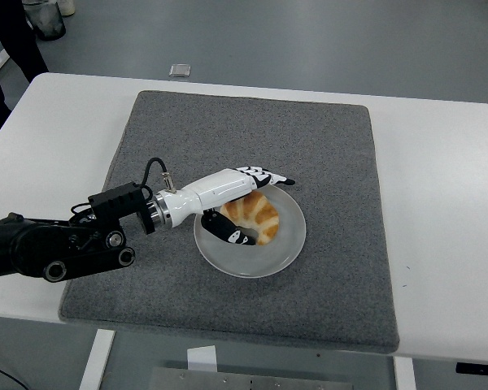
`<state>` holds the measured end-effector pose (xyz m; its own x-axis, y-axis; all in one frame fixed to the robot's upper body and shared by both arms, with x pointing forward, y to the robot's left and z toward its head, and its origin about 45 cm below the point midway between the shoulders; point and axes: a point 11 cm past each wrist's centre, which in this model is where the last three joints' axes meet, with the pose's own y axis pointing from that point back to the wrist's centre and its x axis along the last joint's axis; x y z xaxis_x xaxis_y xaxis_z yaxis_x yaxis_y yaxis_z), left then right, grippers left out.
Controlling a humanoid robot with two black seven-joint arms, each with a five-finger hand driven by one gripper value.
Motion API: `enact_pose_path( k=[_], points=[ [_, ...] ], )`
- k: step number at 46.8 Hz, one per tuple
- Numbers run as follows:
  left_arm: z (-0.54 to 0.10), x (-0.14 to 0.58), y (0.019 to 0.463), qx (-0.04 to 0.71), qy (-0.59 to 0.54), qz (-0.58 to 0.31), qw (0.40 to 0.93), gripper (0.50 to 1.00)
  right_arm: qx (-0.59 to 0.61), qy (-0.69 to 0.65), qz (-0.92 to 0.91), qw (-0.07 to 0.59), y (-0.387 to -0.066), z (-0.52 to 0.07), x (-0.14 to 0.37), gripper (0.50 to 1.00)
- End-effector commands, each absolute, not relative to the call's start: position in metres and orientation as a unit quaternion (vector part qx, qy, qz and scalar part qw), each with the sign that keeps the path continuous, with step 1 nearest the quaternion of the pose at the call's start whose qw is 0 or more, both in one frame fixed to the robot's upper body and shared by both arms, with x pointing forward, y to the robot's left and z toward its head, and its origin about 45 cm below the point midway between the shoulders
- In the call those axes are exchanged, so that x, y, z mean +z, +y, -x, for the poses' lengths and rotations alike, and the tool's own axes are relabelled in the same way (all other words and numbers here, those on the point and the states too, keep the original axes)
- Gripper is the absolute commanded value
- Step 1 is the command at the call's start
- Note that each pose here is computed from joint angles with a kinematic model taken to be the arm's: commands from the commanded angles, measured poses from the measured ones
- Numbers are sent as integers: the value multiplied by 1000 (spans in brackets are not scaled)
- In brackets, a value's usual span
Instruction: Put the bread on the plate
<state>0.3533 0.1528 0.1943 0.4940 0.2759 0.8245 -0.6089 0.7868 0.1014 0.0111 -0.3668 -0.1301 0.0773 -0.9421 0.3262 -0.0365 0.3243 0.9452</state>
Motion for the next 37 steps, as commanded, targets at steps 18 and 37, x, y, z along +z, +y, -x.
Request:
enact_pose_path(
  k=[18,37],
  points=[
    [-384,240,152,315,-422,-154,836,994,-384,-560,-437,590,-367,-11,-130,952],
    [-435,354,154,386,-299,-31,872,994,-386,-558,-439,588,-364,-11,-131,952]
  ],
)
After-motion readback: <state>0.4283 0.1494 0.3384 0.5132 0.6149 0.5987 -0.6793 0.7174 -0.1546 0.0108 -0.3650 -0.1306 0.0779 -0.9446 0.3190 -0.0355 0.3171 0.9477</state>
